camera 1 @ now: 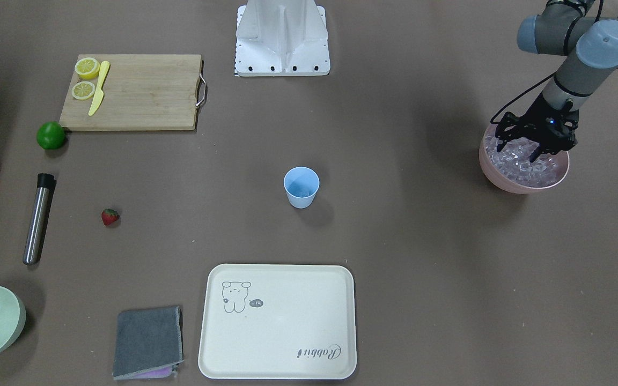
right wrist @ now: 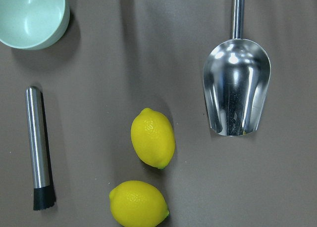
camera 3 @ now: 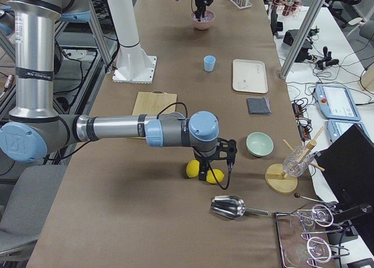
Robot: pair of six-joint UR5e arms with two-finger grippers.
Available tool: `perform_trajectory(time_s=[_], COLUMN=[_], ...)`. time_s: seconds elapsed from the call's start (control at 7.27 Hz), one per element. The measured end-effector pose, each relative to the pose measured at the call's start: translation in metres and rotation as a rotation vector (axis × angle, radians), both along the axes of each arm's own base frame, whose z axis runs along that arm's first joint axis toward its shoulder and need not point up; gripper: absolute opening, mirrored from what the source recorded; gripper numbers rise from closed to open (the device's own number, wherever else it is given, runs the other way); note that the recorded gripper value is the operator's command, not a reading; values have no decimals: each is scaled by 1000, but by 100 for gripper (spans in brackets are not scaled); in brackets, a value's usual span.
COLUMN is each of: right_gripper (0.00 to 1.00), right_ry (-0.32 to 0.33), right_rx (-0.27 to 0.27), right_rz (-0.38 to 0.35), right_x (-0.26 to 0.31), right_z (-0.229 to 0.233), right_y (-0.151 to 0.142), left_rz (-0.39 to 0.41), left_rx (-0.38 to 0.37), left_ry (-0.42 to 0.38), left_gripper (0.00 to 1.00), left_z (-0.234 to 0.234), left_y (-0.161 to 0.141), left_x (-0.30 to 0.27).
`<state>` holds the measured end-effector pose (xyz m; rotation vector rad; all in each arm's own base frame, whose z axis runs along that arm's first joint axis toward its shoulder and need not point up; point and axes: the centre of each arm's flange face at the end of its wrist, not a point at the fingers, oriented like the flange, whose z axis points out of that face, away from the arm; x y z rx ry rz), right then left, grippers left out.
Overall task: Mash ice and strawberries in cup
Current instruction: 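Close the left gripper on another ice cube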
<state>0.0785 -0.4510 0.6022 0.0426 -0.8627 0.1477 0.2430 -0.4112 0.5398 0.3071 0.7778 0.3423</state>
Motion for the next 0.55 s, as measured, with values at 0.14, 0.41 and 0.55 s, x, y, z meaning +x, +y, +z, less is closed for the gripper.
perform_trajectory(time_s=[0.14, 0.41, 0.55], right_gripper=[100, 100, 100], right_ry=[0, 0, 0], right_rx=[0, 1, 2], right_rz=[0, 0, 0], right_x=[0, 0, 0], right_z=[0, 0, -1], right_y=[0, 0, 1], left_rz=[2, 7, 8], left_rx=[0, 0, 0], left_ry=[0, 1, 1], left_gripper=[71, 51, 35], left_z=[0, 0, 0], left_y=[1, 2, 2], left_x=[1, 3, 4])
